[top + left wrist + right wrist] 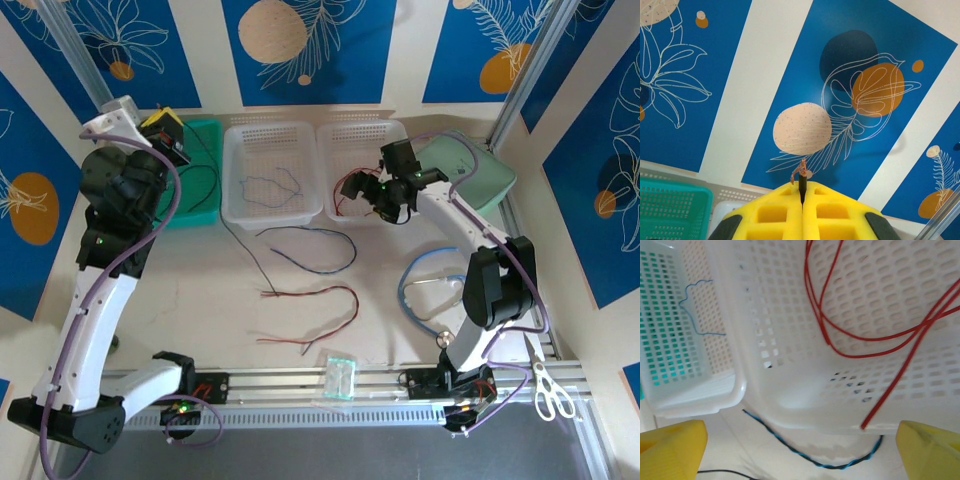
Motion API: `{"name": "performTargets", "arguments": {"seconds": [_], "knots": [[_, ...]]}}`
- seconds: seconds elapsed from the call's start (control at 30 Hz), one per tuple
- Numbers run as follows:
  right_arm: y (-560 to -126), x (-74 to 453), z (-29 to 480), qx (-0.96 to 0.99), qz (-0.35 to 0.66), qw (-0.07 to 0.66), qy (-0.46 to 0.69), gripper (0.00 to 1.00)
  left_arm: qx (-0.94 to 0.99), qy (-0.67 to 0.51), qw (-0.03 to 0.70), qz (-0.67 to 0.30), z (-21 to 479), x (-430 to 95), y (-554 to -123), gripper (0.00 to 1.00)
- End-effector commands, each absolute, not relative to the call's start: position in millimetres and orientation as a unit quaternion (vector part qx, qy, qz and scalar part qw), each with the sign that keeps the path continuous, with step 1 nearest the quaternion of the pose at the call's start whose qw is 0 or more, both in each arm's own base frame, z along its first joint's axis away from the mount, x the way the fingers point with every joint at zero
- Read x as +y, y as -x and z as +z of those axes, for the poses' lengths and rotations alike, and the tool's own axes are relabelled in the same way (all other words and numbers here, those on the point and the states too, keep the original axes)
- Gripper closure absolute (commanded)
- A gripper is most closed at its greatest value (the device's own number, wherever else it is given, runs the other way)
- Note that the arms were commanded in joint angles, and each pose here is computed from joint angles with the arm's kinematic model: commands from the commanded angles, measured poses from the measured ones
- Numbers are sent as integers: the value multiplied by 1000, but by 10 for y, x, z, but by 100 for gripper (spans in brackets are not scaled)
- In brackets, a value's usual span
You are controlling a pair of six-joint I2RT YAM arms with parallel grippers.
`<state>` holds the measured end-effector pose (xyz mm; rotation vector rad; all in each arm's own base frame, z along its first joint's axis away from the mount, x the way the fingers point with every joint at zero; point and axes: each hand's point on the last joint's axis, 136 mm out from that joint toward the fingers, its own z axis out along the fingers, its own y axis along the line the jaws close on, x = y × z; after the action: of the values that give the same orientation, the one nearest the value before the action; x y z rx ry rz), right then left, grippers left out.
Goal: Untangle the cables
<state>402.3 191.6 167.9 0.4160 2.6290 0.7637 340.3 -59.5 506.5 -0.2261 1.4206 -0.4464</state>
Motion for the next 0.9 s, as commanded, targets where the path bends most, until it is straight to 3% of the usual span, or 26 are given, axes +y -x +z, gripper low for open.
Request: {"name": "performTargets", "arguments": {"seconds": [0.0, 0.87], "knots": [[-4004, 2059, 1802, 921, 315, 178, -146, 3, 626, 102, 745, -209, 5175, -555, -3298, 100], [-4244, 2135, 1464, 913, 344, 134, -173, 3, 633, 102, 735, -221, 5110, -600, -3326, 100]]}}
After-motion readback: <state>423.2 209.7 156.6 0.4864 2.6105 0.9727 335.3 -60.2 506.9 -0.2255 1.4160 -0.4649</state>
